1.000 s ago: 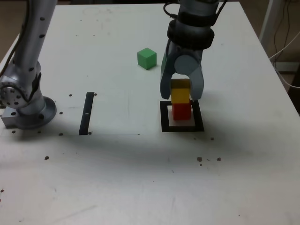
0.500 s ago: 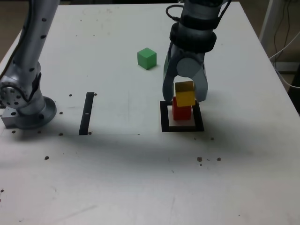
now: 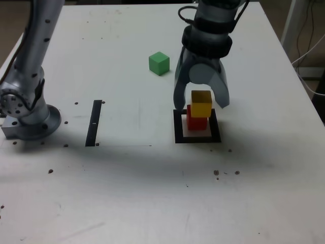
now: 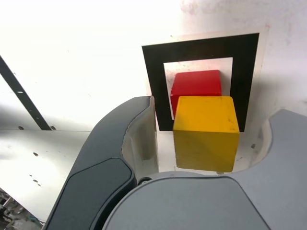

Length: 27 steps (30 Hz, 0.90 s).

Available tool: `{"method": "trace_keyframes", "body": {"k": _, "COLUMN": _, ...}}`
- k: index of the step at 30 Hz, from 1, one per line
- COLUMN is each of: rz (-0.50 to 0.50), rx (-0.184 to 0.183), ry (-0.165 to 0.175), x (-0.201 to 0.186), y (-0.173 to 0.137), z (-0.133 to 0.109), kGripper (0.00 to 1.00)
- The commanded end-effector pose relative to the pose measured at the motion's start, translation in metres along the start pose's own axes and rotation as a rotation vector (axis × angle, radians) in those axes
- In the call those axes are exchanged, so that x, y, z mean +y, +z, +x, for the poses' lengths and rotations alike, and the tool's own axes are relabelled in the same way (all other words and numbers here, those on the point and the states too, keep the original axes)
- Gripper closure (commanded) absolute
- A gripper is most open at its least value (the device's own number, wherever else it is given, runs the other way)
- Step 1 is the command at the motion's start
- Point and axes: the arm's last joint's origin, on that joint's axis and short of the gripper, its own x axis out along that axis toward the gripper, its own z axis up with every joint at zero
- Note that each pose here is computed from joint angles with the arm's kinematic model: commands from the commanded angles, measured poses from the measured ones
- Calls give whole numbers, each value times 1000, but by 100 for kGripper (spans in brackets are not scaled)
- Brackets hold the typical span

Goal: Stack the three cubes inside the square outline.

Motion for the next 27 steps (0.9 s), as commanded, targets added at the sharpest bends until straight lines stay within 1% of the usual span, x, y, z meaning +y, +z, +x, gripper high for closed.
{"method": "trace_keyframes", "body": {"k": 1, "rz": -2, "rx": -15, "ry": 12, "x": 1, "y": -8, "z": -8, "kGripper": 1}}
{"method": "trace_keyframes", "body": {"k": 7, "rz": -7, "rx": -30, "ry": 62, "x": 8, "y": -30, "z": -26, "kGripper": 1}}
{"method": "trace_keyframes", "body": {"k": 10, "rz": -12, "rx": -28, "ry": 83, "x": 15, "y": -43, "z": -34, "kGripper": 0}}
{"method": "trace_keyframes", "body": {"k": 13, "rz": -27, "rx": -17, "ry": 94, "x": 26, "y": -52, "z": -37, "kGripper": 0}}
{"method": "trace_keyframes", "body": {"k": 17, "rz": -65, "rx": 5, "ry": 94, "x": 50, "y": -60, "z": -35, "kGripper": 0}}
{"method": "trace_keyframes", "body": {"k": 21, "rz": -122, "rx": 23, "ry": 85, "x": 80, "y": -71, "z": -32, "kGripper": 0}}
{"method": "trace_keyframes", "body": {"k": 27, "rz": -195, "rx": 31, "ry": 65, "x": 115, "y": -85, "z": -28, "kGripper": 0}}
